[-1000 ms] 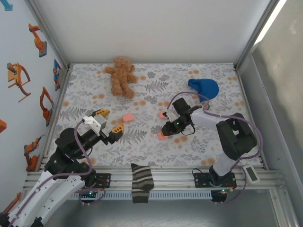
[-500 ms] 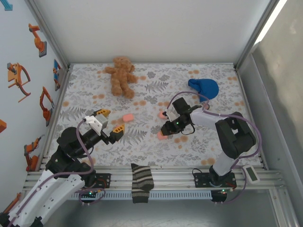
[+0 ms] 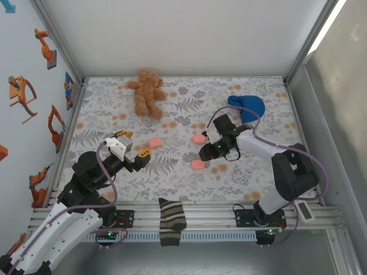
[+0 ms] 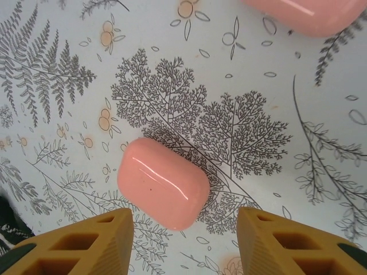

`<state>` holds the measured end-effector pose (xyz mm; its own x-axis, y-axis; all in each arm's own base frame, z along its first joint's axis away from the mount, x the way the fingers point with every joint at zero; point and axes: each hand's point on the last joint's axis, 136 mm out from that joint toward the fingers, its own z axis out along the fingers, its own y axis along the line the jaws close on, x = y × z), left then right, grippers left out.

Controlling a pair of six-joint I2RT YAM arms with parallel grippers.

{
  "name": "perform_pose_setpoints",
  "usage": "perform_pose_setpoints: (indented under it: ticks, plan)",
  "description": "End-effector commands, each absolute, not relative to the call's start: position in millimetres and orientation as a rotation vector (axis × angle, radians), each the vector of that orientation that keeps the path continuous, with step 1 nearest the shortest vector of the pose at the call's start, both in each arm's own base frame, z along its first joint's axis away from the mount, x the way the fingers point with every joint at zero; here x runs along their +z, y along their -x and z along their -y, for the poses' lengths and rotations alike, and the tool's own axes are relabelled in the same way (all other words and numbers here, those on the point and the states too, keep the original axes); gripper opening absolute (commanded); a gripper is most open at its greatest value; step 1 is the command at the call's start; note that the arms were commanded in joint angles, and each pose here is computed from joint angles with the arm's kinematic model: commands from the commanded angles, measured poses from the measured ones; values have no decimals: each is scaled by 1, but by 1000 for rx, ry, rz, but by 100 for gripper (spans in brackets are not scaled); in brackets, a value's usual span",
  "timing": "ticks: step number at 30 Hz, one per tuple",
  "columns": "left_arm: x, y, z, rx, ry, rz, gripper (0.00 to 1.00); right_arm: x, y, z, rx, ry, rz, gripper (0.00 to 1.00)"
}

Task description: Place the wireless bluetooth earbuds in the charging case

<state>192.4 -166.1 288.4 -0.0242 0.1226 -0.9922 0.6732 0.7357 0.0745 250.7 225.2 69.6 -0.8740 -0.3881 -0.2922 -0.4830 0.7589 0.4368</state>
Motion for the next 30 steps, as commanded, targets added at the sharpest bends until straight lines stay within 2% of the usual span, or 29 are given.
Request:
perform_pose_setpoints:
  ticks: [1,9,13,19,21,27,30]
  plan:
    - [291,-202,154,-438,-582,-1577,89,103,-262,-223,712,741,-2664,50]
    - [274,-219,128,-327,-435,-1700,94,168,-280,-235,699,855,-2360,53]
    - [258,-229,116,-292,-362,-1801,95,196,-284,-245,701,906,-2191,61]
    - [240,-243,96,-330,-201,-1922,96,225,-292,-257,720,916,-1974,78]
    - [235,-246,86,-323,-142,-1955,98,230,-298,-258,705,912,-1928,99]
    - [220,-249,57,-324,53,-2041,98,238,-309,-277,691,1012,-1782,99]
    - [211,-250,44,-322,145,-2077,97,231,-306,-297,651,1178,-1694,99]
